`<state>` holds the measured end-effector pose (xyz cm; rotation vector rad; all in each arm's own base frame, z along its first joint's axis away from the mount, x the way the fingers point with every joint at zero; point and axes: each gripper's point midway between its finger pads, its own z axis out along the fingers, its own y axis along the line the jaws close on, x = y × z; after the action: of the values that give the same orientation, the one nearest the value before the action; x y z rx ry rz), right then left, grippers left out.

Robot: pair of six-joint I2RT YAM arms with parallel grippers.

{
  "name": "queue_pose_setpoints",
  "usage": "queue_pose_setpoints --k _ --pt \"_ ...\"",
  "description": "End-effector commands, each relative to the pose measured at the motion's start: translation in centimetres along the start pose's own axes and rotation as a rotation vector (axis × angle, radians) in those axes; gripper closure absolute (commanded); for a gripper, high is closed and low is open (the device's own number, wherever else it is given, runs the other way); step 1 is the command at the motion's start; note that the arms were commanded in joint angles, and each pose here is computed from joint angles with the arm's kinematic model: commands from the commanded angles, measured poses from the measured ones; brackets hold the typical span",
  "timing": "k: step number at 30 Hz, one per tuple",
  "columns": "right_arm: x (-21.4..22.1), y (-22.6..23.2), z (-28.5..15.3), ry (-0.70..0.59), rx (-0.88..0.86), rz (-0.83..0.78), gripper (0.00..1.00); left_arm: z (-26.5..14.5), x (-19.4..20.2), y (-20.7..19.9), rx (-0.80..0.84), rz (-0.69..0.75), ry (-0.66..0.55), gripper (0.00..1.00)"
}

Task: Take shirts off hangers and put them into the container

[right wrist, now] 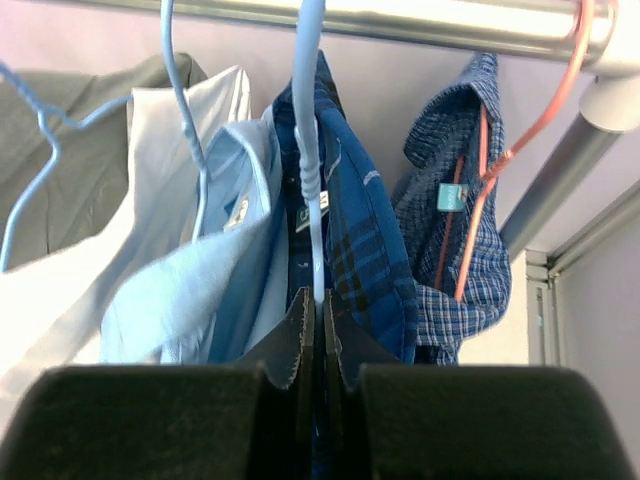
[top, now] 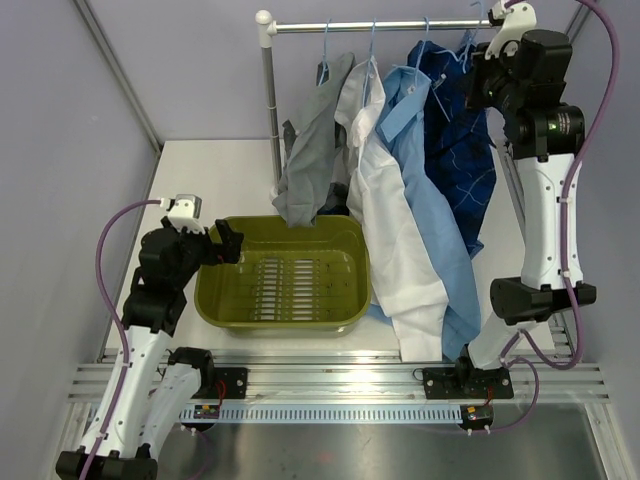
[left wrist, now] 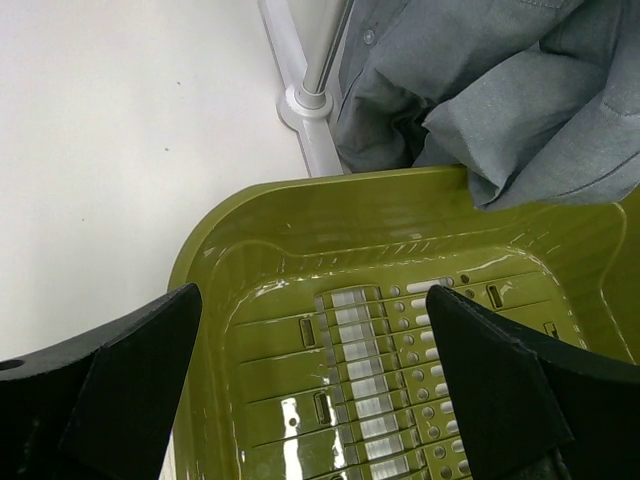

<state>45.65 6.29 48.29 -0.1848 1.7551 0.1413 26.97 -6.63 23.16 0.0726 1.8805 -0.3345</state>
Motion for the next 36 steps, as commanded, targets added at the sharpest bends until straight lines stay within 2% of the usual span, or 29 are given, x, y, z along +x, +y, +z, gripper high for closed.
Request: queue_pose_setpoints --k 1,2,4,5,6,8,11,14,17,24,36 --pt "-4.7 0.3 -3.7 -0.167 -0.01 -0.09 1.0 -0.6 -2.8 -1.2 0.054 0.029 -0.09 0.01" --pt "-2.7 0.2 -3.2 -0.116 -0.012 -0.108 1.0 -0.7 -2.9 -1.6 0.075 0.027 -0.097 0.01" --pt "-2.7 -0.1 -5.6 -0.131 -0.001 -0.193 1.0 -0.8 -3.0 -2.2 0.107 0.02 -0.107 0.01" --pt "-0.2 -0.4 -5.1 -0.076 -0.004 -0.237 1.0 -0.8 -3.1 -2.8 0.14 0.01 -0.111 0.01" --pt "-0.7 -0.4 -7.5 -0.105 -0.002 -0.263 1.0 -0.8 -3.1 -3.1 0.155 0.008 -0.109 0.01" --pt "1.6 -1.5 -9.6 -0.06 0.02 -0.296 1.0 -0.8 -3.1 -4.1 0.214 0.008 -0.099 0.01" --pt "5.2 -3.5 -11.8 0.028 0.05 -0.305 1.0 -0.9 -3.2 -5.8 0.311 0.017 -0.091 0.01" --pt "6.5 -3.5 -16.0 0.029 0.085 -0.329 1.0 -1.2 -3.2 -7.5 0.416 0.009 -0.088 0.01" --pt "6.9 -3.0 -18.1 0.03 0.098 -0.319 1.0 -1.3 -3.2 -8.7 0.475 -0.007 -0.082 0.01" --pt "3.0 -1.6 -21.8 -0.08 0.096 -0.288 1.0 -1.7 -3.2 -9.8 0.5 0.015 -0.07 0.01" --pt "-8.0 2.7 -27.4 -0.376 -0.043 -0.318 1.0 -2.7 -6.0 -10.4 0.506 -0.006 -0.129 0.01"
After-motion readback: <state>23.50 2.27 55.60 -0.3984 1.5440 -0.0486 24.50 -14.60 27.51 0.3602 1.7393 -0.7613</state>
